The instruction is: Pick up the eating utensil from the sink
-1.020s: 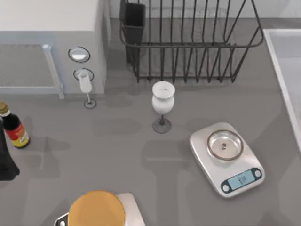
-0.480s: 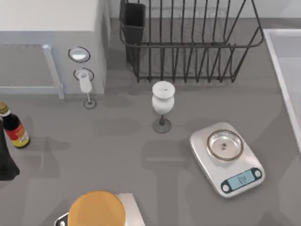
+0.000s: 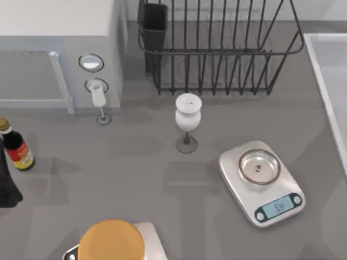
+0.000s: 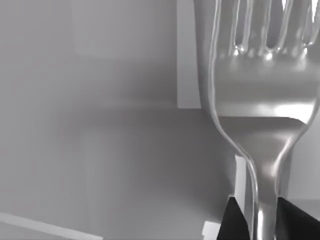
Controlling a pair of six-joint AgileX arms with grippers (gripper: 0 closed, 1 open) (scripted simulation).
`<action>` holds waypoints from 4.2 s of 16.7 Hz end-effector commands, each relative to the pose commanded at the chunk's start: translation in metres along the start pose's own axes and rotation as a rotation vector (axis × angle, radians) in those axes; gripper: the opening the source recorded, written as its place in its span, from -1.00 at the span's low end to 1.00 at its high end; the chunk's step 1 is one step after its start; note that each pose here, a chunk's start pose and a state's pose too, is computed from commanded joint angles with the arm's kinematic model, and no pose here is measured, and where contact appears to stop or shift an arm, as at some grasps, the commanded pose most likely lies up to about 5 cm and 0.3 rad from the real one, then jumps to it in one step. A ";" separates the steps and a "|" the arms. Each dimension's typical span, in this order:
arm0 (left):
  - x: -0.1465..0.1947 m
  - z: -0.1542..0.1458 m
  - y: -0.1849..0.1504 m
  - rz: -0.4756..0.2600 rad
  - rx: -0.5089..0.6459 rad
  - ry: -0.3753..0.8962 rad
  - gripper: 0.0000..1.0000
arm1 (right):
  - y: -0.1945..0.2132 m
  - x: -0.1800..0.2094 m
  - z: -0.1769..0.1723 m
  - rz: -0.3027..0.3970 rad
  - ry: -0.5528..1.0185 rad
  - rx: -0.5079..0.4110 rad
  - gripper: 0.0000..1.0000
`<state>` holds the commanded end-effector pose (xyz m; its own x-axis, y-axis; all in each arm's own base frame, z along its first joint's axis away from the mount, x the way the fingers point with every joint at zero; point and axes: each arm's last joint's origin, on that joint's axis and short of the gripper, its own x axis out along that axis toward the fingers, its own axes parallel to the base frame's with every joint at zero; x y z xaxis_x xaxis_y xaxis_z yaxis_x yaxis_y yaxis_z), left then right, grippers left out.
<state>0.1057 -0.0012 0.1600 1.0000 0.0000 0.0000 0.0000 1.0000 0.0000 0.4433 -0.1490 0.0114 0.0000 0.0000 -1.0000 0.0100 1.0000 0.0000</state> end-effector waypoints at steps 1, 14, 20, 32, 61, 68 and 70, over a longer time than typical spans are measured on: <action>0.000 0.000 0.000 0.000 0.000 0.000 1.00 | 0.000 0.000 0.000 0.000 0.000 0.000 -1.00; 0.000 0.000 0.000 0.000 0.000 0.000 1.00 | -0.001 -0.154 0.008 0.004 -0.033 0.009 -1.00; 0.000 0.000 0.000 0.000 0.000 0.000 1.00 | 0.001 -0.172 0.005 0.001 -0.044 0.009 -1.00; 0.000 0.000 0.000 0.000 0.000 0.000 1.00 | 0.238 -0.243 -0.047 0.004 -0.005 -0.001 -1.00; 0.000 0.000 0.000 0.000 0.000 0.000 1.00 | 0.276 -0.149 -0.079 0.000 0.000 0.000 -0.70; 0.000 0.000 0.000 0.000 0.000 0.000 1.00 | 0.276 -0.149 -0.079 0.000 0.000 0.000 0.36; 0.000 0.000 0.000 0.000 0.000 0.000 1.00 | 0.276 -0.149 -0.079 0.000 0.000 0.000 0.66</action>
<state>0.1057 -0.0012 0.1600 1.0000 0.0000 0.0000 0.0000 1.0000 0.0000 0.3669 0.1280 0.1600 0.0000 0.0000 -1.0000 0.0100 1.0000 0.0000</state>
